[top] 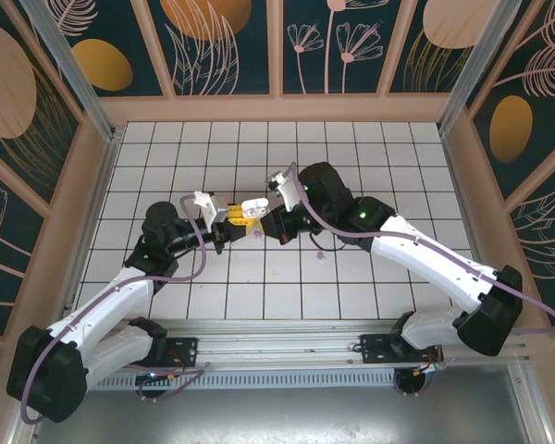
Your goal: Insert the wireless bluetooth earbuds into the charging case
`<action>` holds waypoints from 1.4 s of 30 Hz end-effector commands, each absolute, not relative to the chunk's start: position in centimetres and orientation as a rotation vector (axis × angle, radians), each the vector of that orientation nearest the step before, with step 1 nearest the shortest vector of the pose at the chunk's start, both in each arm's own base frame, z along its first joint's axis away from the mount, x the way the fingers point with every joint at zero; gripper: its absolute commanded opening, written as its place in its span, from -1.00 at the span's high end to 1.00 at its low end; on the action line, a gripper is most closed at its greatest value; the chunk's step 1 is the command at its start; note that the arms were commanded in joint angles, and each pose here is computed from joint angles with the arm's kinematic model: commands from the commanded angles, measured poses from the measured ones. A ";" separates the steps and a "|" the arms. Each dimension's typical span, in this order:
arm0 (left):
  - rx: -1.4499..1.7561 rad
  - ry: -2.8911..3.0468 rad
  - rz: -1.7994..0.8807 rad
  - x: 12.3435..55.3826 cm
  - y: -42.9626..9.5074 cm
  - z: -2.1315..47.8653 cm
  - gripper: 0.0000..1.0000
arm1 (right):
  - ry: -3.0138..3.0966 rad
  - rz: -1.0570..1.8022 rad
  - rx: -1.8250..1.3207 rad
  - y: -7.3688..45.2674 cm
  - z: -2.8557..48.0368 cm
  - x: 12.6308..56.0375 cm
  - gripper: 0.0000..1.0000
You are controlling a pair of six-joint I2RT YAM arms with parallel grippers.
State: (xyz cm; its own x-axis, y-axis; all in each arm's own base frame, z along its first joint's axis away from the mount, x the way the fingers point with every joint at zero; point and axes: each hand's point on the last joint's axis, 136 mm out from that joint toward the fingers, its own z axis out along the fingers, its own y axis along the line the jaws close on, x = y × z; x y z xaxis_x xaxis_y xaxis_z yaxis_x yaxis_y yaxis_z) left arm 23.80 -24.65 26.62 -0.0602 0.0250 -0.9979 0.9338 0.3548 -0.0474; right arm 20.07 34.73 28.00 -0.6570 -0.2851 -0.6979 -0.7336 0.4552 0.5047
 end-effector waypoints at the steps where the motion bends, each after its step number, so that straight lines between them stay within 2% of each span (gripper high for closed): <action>1: 0.947 1.376 -0.964 23.2 -24.7 27.8 1.00 | 2.151 1.175 -0.837 33.6 29.2 19.5 1.00; 15: 0.957 1.364 -0.975 22.7 -24.6 27.9 1.00 | 2.050 1.239 -0.743 31.5 32.5 20.4 0.96; 20: 0.978 1.337 -0.993 22.2 -24.8 28.3 1.00 | 1.986 1.261 -0.604 30.2 34.9 23.3 0.26; 24: 1.002 1.313 -1.032 21.5 -25.0 28.8 1.00 | 1.936 1.417 -0.654 31.5 36.1 23.5 -0.03; 26: 1.012 1.304 -1.045 21.4 -25.1 29.1 1.00 | 1.954 1.464 -0.696 32.3 35.7 23.6 -0.10; 30: 1.029 1.300 -1.066 21.2 -25.3 29.5 1.00 | 2.013 1.536 -0.765 33.8 34.0 23.7 -0.16; 35: 1.047 1.308 -1.090 21.2 -25.6 29.6 1.00 | 1.974 1.646 -0.846 34.8 34.6 23.1 -0.16; 42: 1.045 1.341 -1.107 21.5 -25.8 29.1 1.00 | 1.896 1.741 -0.957 34.4 36.5 20.8 -0.04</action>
